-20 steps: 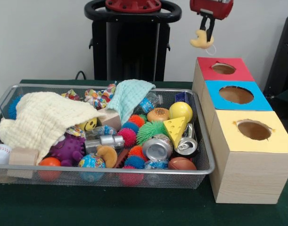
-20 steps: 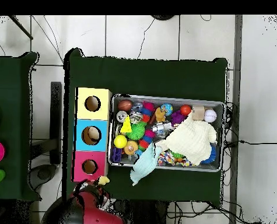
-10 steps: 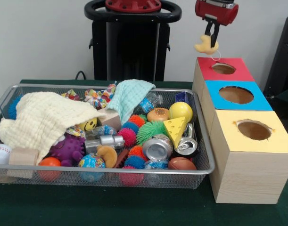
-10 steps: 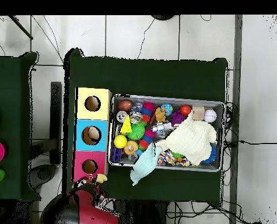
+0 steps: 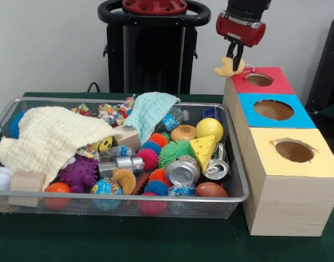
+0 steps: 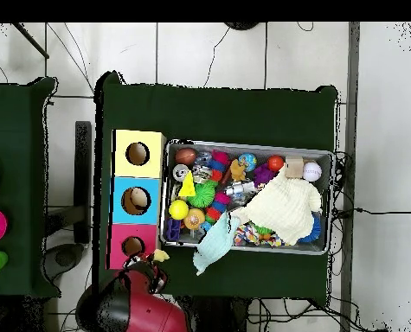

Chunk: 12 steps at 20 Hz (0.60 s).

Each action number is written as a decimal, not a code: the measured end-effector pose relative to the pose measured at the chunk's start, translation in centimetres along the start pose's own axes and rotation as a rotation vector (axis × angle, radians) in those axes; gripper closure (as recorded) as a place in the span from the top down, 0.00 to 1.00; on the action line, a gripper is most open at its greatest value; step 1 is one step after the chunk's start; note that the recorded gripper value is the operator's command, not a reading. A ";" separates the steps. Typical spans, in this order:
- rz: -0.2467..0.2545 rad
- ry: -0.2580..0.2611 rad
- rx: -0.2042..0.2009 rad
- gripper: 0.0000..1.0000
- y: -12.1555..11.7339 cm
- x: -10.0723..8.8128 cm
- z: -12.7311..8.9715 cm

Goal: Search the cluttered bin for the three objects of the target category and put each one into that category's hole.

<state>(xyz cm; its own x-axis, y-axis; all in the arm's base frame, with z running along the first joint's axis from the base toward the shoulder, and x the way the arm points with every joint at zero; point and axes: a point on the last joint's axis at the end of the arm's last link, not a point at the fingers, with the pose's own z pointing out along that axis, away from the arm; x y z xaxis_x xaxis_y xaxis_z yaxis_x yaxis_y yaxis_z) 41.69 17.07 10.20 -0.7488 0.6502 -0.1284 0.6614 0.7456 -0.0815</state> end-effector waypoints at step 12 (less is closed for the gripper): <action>0.050 -0.021 0.001 0.00 0.9 0.5 0.0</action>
<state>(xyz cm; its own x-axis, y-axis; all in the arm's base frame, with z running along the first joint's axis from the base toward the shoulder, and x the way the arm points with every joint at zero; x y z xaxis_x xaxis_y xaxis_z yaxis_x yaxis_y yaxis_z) 41.89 18.07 10.09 -0.7136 0.6836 -0.1535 0.6982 0.7119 -0.0753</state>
